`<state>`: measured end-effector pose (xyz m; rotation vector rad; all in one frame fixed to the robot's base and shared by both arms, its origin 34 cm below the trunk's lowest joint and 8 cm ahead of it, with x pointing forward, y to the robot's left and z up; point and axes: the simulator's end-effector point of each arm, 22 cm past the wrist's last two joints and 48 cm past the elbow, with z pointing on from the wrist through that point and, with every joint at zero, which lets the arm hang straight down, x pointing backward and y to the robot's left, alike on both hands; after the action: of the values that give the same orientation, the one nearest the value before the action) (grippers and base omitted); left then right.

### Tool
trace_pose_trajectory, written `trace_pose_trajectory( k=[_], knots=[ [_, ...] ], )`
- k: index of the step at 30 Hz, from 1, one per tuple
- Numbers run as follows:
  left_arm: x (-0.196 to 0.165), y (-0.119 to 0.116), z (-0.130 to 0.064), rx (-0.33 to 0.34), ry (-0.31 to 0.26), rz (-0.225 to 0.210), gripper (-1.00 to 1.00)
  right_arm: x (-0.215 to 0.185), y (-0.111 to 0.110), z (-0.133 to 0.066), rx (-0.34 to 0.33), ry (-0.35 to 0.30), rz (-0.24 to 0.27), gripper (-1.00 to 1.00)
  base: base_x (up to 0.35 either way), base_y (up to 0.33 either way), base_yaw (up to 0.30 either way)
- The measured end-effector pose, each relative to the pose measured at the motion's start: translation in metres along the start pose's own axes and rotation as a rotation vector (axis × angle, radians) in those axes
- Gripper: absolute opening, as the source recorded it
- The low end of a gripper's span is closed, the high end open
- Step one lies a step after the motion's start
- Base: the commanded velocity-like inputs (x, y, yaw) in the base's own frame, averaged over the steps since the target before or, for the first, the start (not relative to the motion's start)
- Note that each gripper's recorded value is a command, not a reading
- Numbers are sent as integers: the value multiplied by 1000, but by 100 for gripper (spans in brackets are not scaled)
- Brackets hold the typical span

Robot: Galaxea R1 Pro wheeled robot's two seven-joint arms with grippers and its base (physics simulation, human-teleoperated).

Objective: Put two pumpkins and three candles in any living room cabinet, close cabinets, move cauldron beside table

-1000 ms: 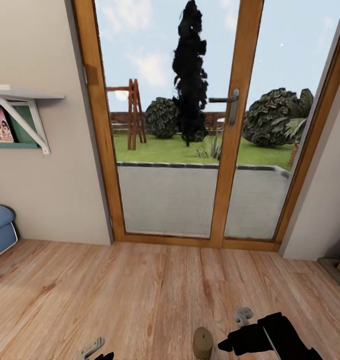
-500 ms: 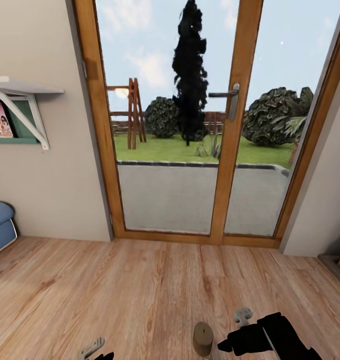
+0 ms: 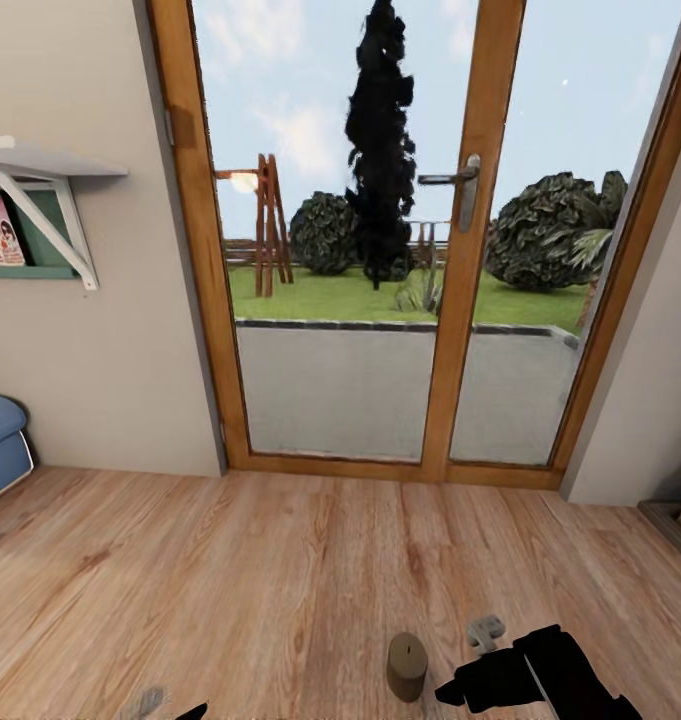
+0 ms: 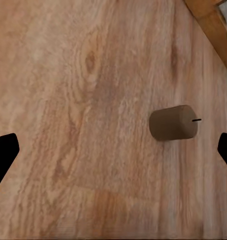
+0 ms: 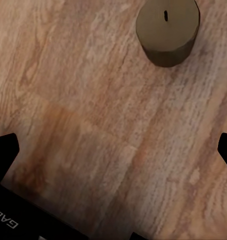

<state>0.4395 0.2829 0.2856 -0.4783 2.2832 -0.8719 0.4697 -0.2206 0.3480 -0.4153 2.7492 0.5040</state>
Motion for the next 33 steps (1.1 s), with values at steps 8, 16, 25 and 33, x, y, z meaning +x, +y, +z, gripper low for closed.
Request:
trace_pose_trajectory(
  k=[8, 16, 25, 33],
  knots=[
    [8, 7, -20, 90, 21, -28, 100, 8, -2, 9, -1, 15, 5, 100, 0, 0, 0],
    [13, 3, -16, 93, 23, -35, 100, 8, -2, 9, 0, 15, 2, 100, 114, 44, 0],
    [14, 4, -14, 80, 20, -32, 100, 2, -1, 10, 0, -8, -21, 100, 136, 52, 0],
    [21, 10, -12, 68, 33, -40, 100, 10, -3, 18, -5, 12, -13, 100, 5, 2, 0]
  ],
)
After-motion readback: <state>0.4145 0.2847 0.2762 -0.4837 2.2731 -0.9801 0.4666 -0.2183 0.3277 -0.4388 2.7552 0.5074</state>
